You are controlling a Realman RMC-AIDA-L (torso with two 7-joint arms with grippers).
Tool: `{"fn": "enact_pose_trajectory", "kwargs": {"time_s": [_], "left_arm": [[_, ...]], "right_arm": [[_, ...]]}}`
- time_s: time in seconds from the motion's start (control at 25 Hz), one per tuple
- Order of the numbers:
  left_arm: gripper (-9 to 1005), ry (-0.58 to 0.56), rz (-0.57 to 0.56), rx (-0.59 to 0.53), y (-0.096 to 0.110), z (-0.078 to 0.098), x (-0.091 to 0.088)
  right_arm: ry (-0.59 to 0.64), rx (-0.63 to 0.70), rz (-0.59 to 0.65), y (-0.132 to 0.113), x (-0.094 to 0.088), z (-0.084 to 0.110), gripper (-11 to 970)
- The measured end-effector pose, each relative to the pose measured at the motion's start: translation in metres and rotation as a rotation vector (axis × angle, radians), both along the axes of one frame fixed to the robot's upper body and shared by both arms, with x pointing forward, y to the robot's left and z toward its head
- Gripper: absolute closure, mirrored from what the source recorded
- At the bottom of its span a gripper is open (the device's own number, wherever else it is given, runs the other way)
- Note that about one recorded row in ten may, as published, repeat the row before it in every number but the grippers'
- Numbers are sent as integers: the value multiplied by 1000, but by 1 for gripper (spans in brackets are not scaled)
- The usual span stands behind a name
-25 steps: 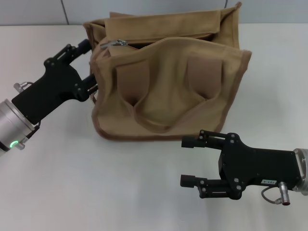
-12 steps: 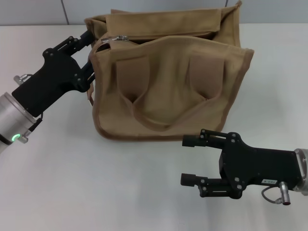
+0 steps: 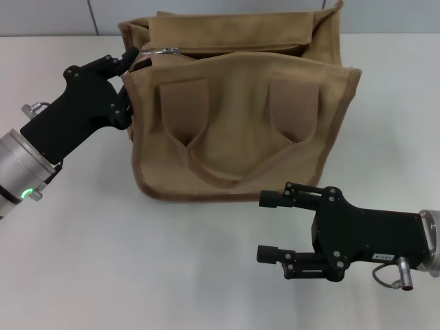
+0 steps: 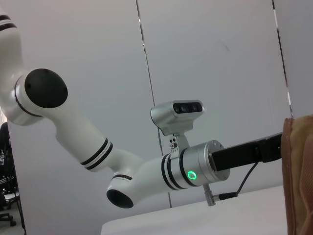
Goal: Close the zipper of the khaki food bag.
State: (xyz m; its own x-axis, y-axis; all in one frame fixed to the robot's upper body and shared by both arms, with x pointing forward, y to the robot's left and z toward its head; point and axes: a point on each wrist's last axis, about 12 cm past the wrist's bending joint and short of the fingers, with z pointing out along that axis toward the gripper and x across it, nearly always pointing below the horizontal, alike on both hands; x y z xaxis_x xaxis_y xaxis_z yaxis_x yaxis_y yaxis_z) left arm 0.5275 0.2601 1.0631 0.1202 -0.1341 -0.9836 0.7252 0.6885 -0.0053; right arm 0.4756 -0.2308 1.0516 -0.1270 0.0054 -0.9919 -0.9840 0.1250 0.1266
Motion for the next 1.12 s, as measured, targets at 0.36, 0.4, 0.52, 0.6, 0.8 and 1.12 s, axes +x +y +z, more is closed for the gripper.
{"fn": "enact_pose_trajectory", "kwargs": {"time_s": [0.36,0.4,0.52,0.6,0.8,1.12], "left_arm": [[901,3,20,0,1,0,3],[904,2,21,-2,1,0,3],[915,3,16,3,1,0,3],[912,11,16,4,1,0,3],[854,37,27,-13,3,0,5],[682,78,38,-25,7,0,9]], "right_arm": [[-3,5,-8,0,1,1,194],[-3,5,-8,0,1,1,195],[-2,5,-9,0,1,0,195],[-2,5,-9,0,1,0,195],[-2,4,-9,0,1,0,195],[7,-7,-16,0,-1,-3,195]]}}
